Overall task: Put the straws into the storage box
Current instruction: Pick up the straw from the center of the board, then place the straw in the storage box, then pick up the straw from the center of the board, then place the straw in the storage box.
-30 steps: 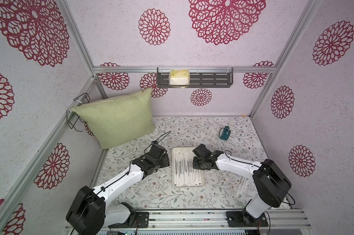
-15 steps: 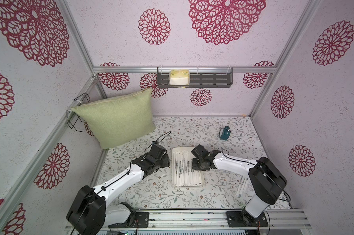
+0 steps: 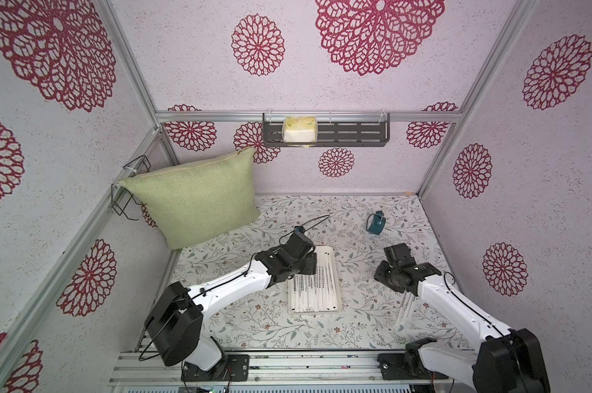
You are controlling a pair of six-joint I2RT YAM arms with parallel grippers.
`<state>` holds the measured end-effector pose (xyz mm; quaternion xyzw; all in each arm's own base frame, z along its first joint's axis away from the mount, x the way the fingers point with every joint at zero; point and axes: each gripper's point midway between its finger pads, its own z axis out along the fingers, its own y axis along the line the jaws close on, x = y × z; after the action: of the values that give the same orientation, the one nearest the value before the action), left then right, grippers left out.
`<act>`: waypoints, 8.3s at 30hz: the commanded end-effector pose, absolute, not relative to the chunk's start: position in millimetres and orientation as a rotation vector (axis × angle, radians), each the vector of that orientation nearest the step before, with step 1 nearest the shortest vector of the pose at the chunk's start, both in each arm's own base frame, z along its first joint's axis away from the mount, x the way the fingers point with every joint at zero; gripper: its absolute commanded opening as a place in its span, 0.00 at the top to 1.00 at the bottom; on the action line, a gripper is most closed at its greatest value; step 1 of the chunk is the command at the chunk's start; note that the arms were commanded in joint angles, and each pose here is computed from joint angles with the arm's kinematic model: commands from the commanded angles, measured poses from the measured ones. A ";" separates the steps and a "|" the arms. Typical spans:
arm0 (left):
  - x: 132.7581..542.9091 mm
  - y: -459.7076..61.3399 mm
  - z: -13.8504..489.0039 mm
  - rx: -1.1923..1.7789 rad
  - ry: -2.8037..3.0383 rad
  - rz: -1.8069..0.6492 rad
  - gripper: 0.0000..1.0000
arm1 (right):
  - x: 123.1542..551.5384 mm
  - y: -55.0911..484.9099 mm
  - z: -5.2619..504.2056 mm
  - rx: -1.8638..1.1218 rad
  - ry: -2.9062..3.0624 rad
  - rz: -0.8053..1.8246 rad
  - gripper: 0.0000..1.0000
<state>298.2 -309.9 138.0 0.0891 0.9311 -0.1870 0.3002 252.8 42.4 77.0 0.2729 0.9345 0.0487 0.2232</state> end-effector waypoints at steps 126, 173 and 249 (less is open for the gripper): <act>334.4 -195.9 148.7 -0.066 2.453 -0.592 0.35 | 243.3 -44.2 1.4 1.310 2.372 0.057 0.09; 345.0 -197.5 143.2 -0.138 2.447 -0.528 0.35 | 307.0 58.5 29.6 0.710 2.579 0.098 0.73; 312.2 -148.6 133.1 -0.277 2.454 -0.434 0.35 | 293.5 213.7 101.7 0.136 2.597 0.315 0.70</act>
<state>308.0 -154.4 120.7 -0.1107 0.9336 -0.1731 0.2937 289.5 241.2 77.4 0.0410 0.9606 0.1410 0.2358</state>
